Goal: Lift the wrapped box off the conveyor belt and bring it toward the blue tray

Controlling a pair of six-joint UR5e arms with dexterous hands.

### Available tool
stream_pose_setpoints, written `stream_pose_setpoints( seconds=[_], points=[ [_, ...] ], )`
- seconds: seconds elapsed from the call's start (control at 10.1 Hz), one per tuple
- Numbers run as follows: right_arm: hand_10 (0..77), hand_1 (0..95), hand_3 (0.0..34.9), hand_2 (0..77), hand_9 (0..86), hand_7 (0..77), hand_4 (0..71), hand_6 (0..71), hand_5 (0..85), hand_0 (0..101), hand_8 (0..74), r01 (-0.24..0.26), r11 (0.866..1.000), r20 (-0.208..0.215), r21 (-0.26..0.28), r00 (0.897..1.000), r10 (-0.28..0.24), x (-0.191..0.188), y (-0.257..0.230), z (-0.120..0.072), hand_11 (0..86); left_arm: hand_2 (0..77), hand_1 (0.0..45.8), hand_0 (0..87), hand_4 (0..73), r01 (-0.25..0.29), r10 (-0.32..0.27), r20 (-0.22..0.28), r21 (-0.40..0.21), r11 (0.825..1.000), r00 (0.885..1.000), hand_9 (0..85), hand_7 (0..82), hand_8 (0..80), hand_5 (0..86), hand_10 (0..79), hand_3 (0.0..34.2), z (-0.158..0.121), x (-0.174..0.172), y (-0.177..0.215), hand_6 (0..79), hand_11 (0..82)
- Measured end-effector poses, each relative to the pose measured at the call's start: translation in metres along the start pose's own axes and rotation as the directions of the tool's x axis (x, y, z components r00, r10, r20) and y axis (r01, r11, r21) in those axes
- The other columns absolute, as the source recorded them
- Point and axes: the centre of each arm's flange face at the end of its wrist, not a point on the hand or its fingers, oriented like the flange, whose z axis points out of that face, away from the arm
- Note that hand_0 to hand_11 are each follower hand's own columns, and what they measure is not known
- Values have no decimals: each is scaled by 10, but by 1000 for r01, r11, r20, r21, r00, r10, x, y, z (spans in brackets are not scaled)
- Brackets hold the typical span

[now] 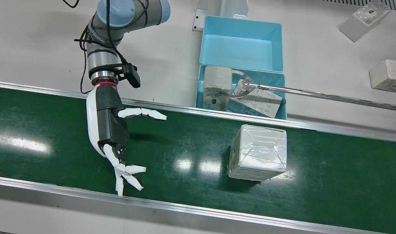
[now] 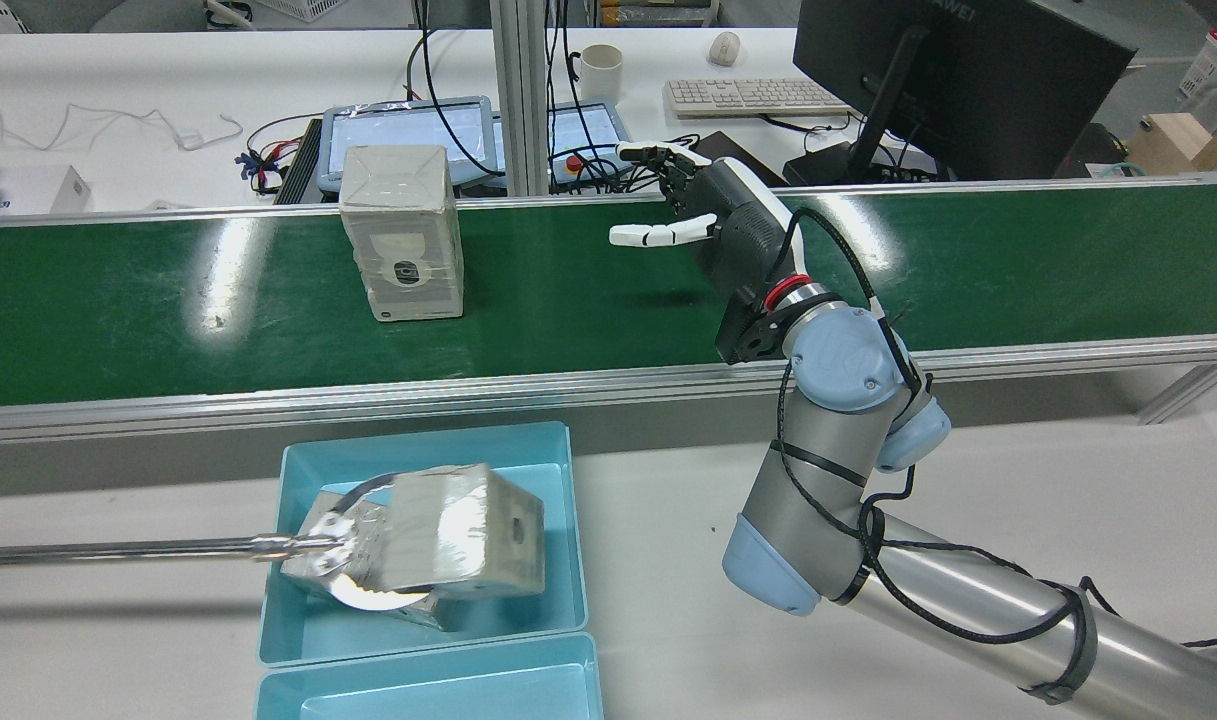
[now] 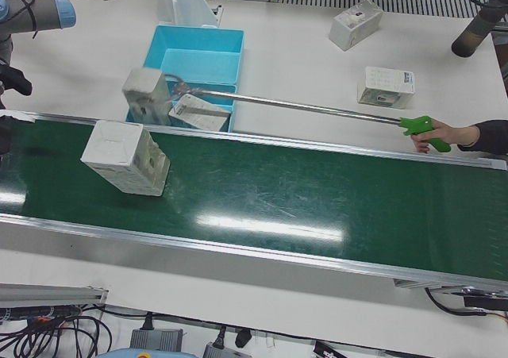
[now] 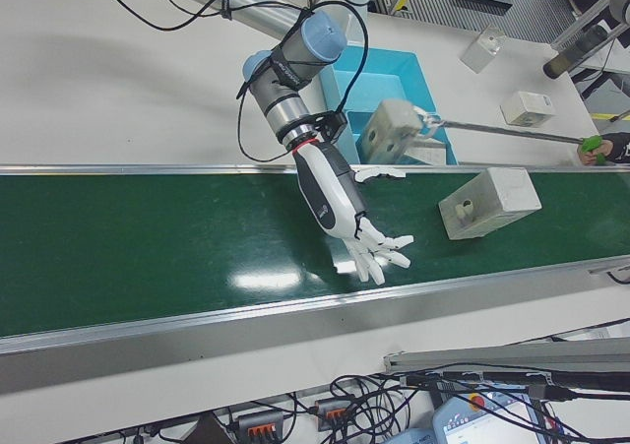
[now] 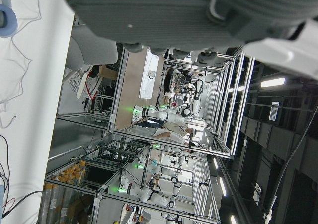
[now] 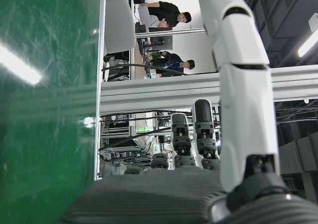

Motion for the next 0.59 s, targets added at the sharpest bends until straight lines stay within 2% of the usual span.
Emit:
stream_pose_setpoints(
  seconds=[0.1,0.59],
  points=[
    [0,158,0,185,44,104,164,87,305,503,16,-1,1000,-2,0,1000,1,3,0,1,11,5,0,0,0,0,0,0,0,1000,1000,0,0,5,11,5,0,0,0,0,5,5],
    [0,180,0,158,44,104,164,93,316,503,16,-8,1000,-11,-6,1000,8,12,5,2,11,5,0,0,0,0,0,0,0,1000,1000,0,5,5,11,5,0,0,0,0,5,5]
  ],
)
